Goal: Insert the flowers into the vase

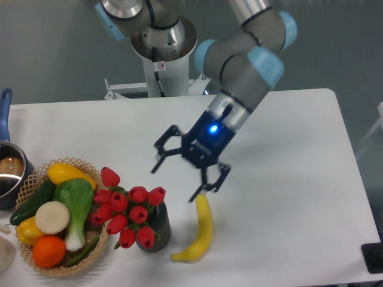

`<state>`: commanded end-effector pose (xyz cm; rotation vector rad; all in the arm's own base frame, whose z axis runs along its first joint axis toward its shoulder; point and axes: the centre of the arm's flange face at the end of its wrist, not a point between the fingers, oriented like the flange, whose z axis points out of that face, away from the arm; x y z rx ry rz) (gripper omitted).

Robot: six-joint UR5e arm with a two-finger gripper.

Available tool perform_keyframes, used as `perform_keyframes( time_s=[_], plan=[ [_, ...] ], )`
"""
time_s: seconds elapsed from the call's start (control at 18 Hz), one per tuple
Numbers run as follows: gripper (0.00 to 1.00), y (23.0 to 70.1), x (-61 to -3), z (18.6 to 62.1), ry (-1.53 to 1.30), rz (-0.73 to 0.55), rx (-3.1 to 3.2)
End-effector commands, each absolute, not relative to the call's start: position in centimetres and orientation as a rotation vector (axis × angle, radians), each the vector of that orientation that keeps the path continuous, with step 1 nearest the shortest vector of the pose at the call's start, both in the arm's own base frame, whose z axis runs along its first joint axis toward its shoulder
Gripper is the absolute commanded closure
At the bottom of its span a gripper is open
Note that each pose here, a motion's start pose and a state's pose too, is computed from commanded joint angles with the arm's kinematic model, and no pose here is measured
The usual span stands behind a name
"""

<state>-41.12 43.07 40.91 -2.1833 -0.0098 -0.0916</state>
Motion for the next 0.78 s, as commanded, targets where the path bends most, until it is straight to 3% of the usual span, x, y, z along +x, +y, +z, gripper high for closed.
perform_keyframes(
  time_s=[0.28, 0.78],
  plan=[
    [0.00, 39.5, -43.9, 41.0, -0.016, 0.293, -2.474],
    [0.00, 34.7, -47.5, 38.1, -0.075, 0.497, -2.738]
  ],
)
